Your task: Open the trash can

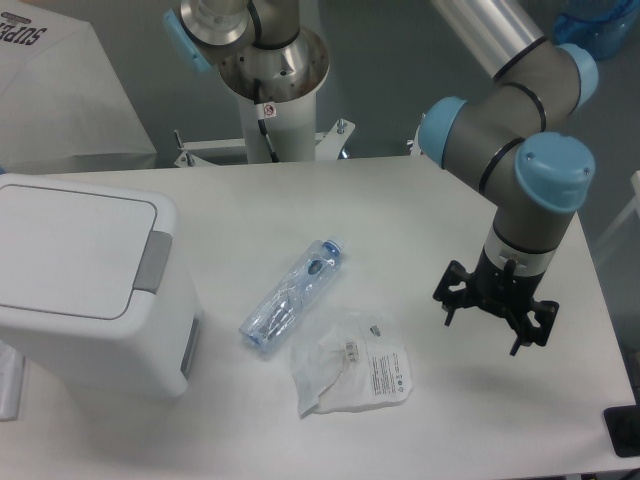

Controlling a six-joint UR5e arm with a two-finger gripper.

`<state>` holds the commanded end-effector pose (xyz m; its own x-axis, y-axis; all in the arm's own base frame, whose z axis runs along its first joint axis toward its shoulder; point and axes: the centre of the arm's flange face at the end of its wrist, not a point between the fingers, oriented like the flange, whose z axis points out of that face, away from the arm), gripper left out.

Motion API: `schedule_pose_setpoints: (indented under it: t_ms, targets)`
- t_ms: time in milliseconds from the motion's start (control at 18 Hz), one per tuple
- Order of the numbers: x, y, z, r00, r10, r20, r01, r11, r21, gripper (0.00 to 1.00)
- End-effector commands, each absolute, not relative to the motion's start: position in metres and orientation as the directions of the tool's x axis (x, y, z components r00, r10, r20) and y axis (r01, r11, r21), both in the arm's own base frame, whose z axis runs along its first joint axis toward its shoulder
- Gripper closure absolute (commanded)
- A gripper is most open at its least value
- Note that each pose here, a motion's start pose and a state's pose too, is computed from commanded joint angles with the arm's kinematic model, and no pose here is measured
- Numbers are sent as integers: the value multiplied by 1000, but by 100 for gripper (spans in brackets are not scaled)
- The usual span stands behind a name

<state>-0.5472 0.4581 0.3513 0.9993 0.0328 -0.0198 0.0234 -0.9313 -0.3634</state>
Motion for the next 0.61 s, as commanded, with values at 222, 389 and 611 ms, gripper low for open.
schedule_pose_setpoints:
  t_ms: [222,389,611]
  targets:
    - [-527,468,391,999,28,43,47,-851,-523,0]
    - [-504,480,431,987,56,151,140,-757,-638,0]
    - [-470,492,472,971,56,234,207,-685,-698,0]
